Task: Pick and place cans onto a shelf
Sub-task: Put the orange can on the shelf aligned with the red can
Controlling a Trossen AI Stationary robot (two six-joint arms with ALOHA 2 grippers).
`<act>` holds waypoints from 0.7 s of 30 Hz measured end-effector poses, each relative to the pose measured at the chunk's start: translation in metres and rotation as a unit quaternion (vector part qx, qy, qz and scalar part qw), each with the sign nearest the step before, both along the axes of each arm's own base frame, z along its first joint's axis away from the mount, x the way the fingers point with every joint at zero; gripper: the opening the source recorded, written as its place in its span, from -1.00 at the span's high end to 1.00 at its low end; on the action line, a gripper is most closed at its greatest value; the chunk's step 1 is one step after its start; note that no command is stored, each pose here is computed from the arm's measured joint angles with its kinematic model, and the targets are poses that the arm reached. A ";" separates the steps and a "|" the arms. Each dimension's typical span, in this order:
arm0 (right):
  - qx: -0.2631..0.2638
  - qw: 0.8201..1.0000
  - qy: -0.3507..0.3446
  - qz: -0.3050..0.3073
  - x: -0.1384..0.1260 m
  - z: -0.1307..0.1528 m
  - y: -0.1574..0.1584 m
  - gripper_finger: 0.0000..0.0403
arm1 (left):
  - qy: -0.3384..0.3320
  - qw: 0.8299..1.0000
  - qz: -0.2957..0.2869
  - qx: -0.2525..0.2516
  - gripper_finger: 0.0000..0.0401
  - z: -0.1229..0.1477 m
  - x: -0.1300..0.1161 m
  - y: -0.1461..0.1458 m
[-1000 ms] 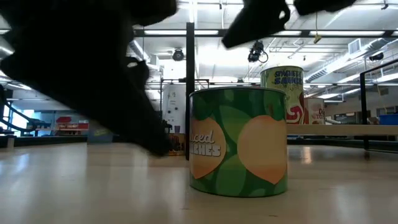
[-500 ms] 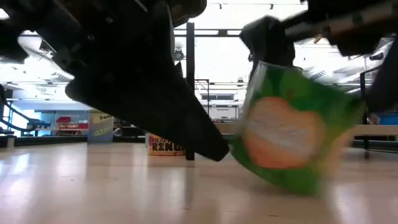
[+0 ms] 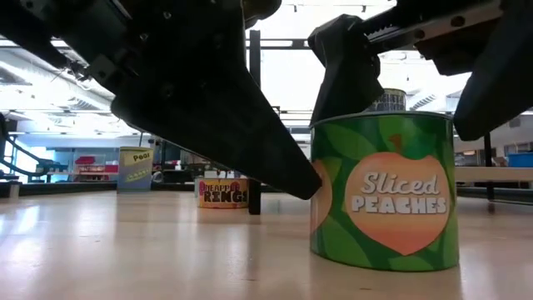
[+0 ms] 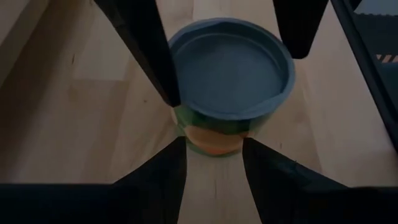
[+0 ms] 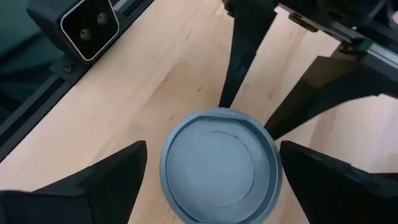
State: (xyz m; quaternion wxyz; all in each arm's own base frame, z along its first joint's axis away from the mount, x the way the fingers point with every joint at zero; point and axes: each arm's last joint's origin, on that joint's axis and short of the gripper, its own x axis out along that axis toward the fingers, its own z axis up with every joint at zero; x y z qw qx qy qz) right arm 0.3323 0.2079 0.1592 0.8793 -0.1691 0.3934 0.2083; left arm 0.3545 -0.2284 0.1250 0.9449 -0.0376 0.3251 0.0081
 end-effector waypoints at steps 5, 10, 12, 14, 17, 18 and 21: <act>-0.009 1.000 0.001 0.008 0.000 -0.002 -0.001 -0.84 | 0.000 1.000 0.001 0.000 0.19 0.000 0.000 0.001; 0.009 1.000 0.012 0.005 0.004 -0.002 -0.007 -0.73 | -0.004 1.000 0.004 0.001 0.19 0.001 0.001 0.001; 0.026 0.999 0.022 0.004 0.005 -0.002 -0.009 -0.67 | -0.006 1.000 0.008 0.004 0.19 0.001 0.001 0.001; 0.035 0.999 0.027 0.000 0.006 -0.002 -0.011 -0.62 | -0.007 1.000 0.009 0.005 0.19 0.001 0.001 0.001; 0.039 0.999 0.029 0.002 0.007 -0.002 -0.012 -0.56 | -0.007 1.000 0.010 0.005 0.19 0.001 0.001 0.001; 0.038 0.999 0.031 0.002 0.006 -0.002 -0.012 -0.55 | -0.007 1.000 0.010 0.004 0.19 0.001 0.001 0.001; 0.037 0.999 0.033 0.001 0.006 -0.002 -0.012 -0.54 | -0.008 1.000 0.010 0.003 0.19 0.002 0.001 0.002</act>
